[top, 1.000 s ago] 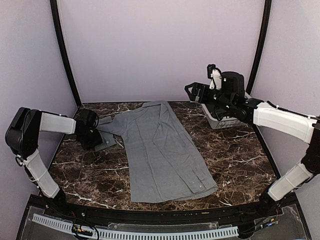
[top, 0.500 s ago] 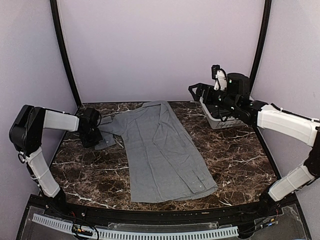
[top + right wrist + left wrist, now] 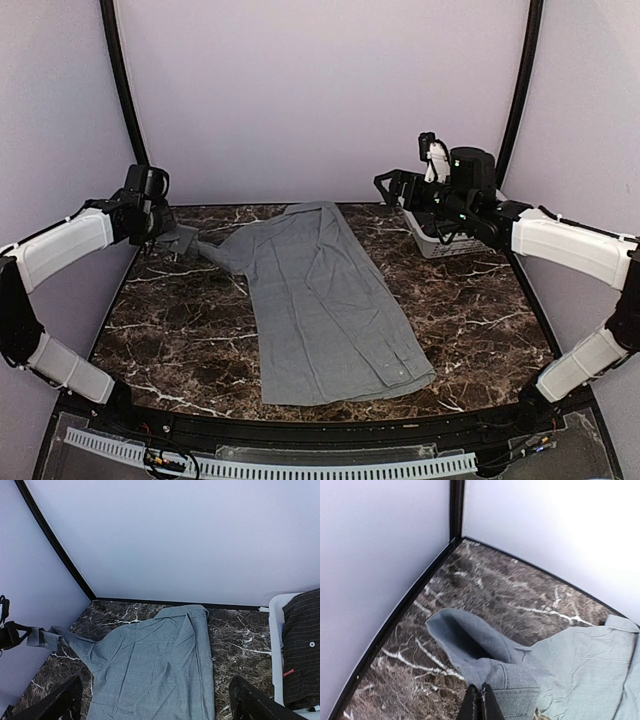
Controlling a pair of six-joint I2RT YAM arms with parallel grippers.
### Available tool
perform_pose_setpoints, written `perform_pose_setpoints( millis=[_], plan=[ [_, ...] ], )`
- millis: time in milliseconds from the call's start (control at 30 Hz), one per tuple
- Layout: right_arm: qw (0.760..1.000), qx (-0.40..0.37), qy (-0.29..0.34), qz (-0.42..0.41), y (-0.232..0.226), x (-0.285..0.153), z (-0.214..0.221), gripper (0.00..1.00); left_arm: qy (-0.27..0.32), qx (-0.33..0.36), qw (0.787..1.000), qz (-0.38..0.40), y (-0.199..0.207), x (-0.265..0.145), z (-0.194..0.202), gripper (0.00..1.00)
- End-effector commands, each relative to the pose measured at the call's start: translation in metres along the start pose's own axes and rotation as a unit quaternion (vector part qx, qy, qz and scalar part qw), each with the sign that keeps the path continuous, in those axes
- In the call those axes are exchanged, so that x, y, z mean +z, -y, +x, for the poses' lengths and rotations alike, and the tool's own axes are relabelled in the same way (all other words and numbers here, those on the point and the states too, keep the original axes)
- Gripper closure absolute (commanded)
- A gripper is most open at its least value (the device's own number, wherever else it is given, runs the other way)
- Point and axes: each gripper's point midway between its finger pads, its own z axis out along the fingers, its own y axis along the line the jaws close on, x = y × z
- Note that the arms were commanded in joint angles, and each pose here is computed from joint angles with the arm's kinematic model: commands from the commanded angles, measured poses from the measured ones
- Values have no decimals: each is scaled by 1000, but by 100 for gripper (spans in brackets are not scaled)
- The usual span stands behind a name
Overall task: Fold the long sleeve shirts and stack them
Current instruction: Pick up the sleeve from the center of the board, then pass from the left arm to the right
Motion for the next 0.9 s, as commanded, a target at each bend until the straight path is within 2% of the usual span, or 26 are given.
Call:
perform_pose_setpoints(
  millis=[0, 133, 233, 367, 567, 633, 733, 867],
  plan=[
    [1000, -8, 12, 11, 4, 0, -4, 1, 63, 59, 987, 134, 52, -40, -52, 100],
    [1000, -14, 18, -5, -2, -1, -7, 1, 58, 112, 954, 272, 110, -83, -53, 100],
    [998, -21, 9, -57, -20, -1, -4, 1, 26, 141, 915, 376, 152, -117, -38, 100],
    [993, -31, -9, -114, -44, 2, 6, 2, -23, 148, 867, 474, 190, -148, -19, 100],
    [981, -61, -45, -179, -92, 13, 39, 4, -82, 147, 808, 564, 228, -177, 5, 100],
    [977, -69, -57, -194, -106, 19, 49, 6, -100, 147, 794, 581, 238, -182, 14, 100],
    [974, -84, -70, -197, -120, 31, 63, 7, -123, 145, 778, 599, 250, -185, 26, 100],
    [973, -95, -75, -198, -137, 43, 73, 7, -145, 139, 767, 610, 260, -187, 39, 100]
  ],
)
